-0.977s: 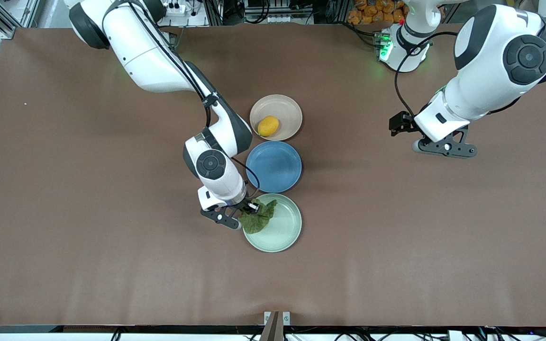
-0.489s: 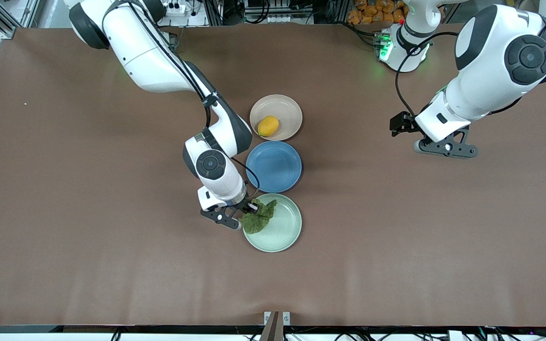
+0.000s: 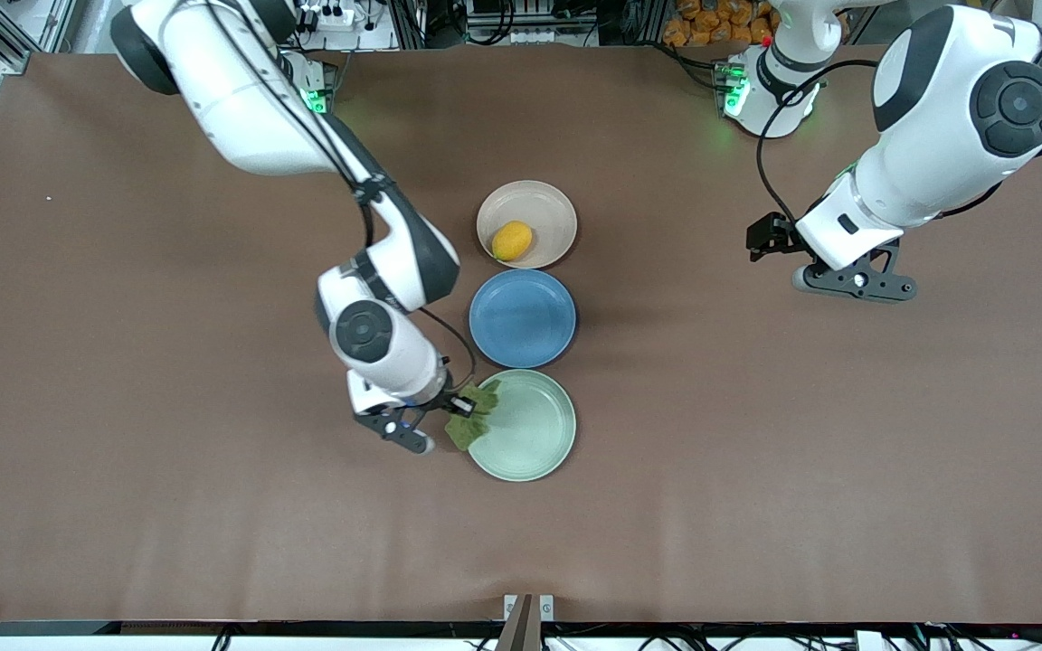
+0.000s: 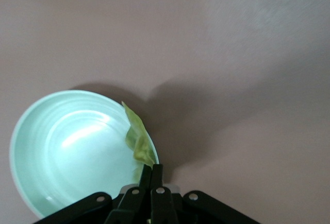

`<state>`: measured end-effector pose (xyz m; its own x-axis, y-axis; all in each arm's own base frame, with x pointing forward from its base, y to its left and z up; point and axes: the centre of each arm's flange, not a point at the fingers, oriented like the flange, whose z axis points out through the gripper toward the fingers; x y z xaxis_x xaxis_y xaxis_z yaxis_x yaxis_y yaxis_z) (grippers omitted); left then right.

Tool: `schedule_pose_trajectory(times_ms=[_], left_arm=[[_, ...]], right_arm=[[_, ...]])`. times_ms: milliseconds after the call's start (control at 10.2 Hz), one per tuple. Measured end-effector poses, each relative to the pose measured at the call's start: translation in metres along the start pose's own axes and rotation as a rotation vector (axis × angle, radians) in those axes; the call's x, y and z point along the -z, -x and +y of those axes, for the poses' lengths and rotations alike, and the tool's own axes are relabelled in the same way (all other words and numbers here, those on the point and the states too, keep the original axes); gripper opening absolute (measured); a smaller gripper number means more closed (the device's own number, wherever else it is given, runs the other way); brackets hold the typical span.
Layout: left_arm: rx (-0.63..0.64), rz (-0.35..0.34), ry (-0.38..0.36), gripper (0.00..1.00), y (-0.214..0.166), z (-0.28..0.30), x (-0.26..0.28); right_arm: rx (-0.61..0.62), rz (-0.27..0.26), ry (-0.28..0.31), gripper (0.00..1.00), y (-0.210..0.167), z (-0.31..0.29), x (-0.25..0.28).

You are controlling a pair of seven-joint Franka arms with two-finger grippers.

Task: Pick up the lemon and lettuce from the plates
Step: 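Lift the lettuce off the plate and carry it away with the right gripper, then lower the lettuce with the right gripper while the left gripper reaches the lemon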

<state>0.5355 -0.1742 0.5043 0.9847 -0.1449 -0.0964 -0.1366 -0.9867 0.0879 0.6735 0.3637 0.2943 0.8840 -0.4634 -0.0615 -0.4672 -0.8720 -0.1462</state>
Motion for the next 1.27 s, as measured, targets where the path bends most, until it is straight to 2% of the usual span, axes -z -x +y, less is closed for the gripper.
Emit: schedule_pose_trajectory(times_ms=[195,391,586,782,977,1172,1270], left_arm=[[0.011,-0.005,0.008,1.0,0.003,0.016,-0.002],[0.044,-0.019,0.016,1.0,0.011,0.055,-0.009],[0.08,-0.028,0.013,1.0,0.025,0.105,-0.019],[0.143,-0.024,0.029,1.0,0.04,0.166,-0.04],[0.231,-0.013,0.06,1.0,0.058,0.241,-0.083],[0.286,0.009,0.061,1.0,0.073,0.298,-0.138],[0.304,0.025,0.045,1.0,0.08,0.319,-0.167]], right_arm=[[0.023,-0.092,-0.03,0.01,-0.037,0.028,0.064],[0.096,-0.182,-0.058,0.01,-0.079,0.086,0.128],[0.206,-0.221,-0.052,0.01,-0.116,0.149,0.164],[0.29,-0.253,-0.048,0.01,-0.144,0.207,0.154],[0.323,-0.291,-0.056,0.01,-0.162,0.256,0.13],[0.313,-0.343,-0.135,0.01,-0.176,0.304,0.105],[0.309,-0.343,-0.161,0.01,-0.181,0.324,0.092]])
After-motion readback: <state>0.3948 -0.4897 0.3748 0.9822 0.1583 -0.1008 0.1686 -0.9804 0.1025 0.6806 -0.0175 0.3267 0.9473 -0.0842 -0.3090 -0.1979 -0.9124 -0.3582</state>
